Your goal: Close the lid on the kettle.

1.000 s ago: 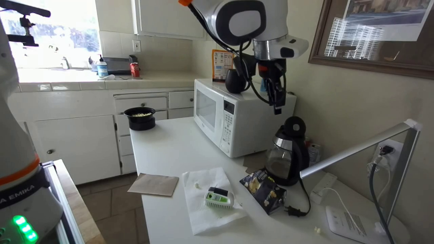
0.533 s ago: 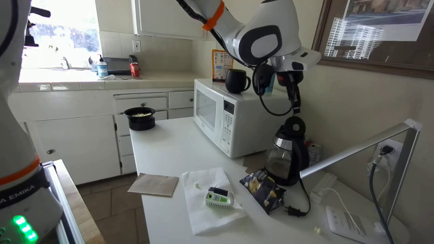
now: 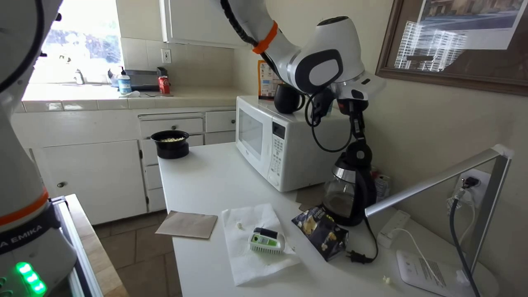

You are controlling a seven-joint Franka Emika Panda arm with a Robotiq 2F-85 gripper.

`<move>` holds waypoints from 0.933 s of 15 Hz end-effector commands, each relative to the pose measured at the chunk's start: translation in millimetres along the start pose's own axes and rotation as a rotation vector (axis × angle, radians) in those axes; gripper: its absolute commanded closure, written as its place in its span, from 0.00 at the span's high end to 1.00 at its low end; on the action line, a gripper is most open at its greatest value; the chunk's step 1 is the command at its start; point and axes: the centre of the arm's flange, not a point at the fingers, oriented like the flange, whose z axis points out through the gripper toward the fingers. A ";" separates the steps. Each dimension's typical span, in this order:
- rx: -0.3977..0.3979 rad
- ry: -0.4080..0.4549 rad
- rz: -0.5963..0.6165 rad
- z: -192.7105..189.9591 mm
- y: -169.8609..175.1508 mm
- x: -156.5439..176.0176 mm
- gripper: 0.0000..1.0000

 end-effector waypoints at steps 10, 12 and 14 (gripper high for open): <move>0.027 -0.023 -0.010 9.3 -10.7 -12.9 0.00; 0.032 -0.017 -0.010 16.8 -16.3 -19.9 0.00; 0.033 -0.009 -0.014 24.1 -19.0 -24.2 0.00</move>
